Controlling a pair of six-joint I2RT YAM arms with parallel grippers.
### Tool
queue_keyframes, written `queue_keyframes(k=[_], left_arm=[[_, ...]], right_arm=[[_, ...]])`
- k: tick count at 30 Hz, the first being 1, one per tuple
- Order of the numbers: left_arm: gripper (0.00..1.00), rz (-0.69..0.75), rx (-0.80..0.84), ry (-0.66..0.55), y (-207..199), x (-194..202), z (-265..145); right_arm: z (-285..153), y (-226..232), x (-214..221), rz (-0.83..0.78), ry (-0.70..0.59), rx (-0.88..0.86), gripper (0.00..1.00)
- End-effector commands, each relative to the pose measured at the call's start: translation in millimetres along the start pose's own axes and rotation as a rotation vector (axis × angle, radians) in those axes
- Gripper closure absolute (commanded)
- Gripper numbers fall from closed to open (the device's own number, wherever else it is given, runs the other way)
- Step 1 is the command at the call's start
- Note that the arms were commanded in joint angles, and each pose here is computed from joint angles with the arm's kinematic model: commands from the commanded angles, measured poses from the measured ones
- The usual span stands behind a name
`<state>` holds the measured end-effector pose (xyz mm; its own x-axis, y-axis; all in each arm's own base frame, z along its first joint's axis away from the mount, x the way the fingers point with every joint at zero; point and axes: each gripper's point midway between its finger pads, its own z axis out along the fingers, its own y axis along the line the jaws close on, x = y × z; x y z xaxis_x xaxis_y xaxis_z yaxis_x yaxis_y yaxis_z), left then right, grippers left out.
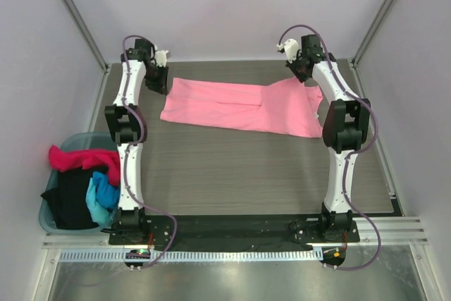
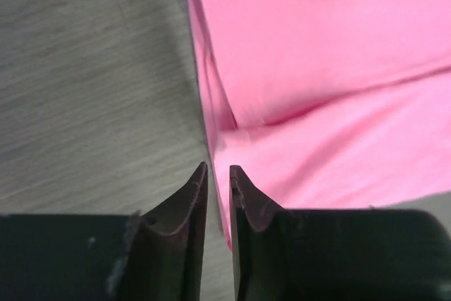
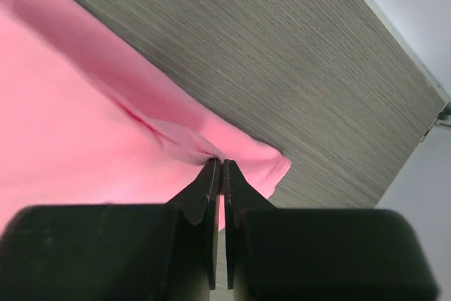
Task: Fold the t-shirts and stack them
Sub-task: Fold the tshirt
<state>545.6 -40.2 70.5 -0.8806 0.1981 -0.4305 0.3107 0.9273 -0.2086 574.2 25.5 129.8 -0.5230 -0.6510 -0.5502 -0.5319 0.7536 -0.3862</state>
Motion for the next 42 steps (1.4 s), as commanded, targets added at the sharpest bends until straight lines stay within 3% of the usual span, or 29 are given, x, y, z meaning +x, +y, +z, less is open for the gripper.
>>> queue_keyframes(k=[1,2,4,9,11,12,13,22,27,34,42], left_arm=[[0.75,0.039,-0.118,-0.119,2,-39,-11],[0.69,0.036,-0.172,-0.13,9,-43,-17],[0.68,0.04,-0.218,-0.158,11,-51,-31],[0.67,0.11,-0.177,-0.234,-13,-65,-88],[0.67,0.128,-0.142,-0.182,-18,-44,-78],[0.67,0.168,-0.153,-0.228,-24,-48,-102],[0.67,0.171,-0.138,-0.169,-20,-23,-75],[0.67,0.186,0.006,0.0,-39,39,-47],[0.64,0.248,0.046,0.108,-40,60,-31],[0.62,0.164,-0.007,0.223,-24,77,-8],[0.64,0.119,-0.034,0.251,-19,85,2]], right_arm=[[-13,-34,-30,0.044,-0.075,0.138,0.88],[-19,-42,-32,0.05,-0.07,0.18,0.81],[-30,-52,-37,0.072,-0.086,0.227,0.69],[-84,-59,-45,0.11,-0.136,0.287,0.6],[-87,-47,-27,0.11,-0.097,0.268,0.59],[-102,-43,-25,0.096,-0.098,0.259,0.59],[-97,-28,-5,0.087,-0.049,0.224,0.59],[-105,41,93,0.288,0.128,-0.093,0.51],[-111,57,98,0.308,0.138,-0.152,0.51],[-119,61,96,0.304,0.129,-0.169,0.51],[-119,72,104,0.307,0.143,-0.199,0.51]])
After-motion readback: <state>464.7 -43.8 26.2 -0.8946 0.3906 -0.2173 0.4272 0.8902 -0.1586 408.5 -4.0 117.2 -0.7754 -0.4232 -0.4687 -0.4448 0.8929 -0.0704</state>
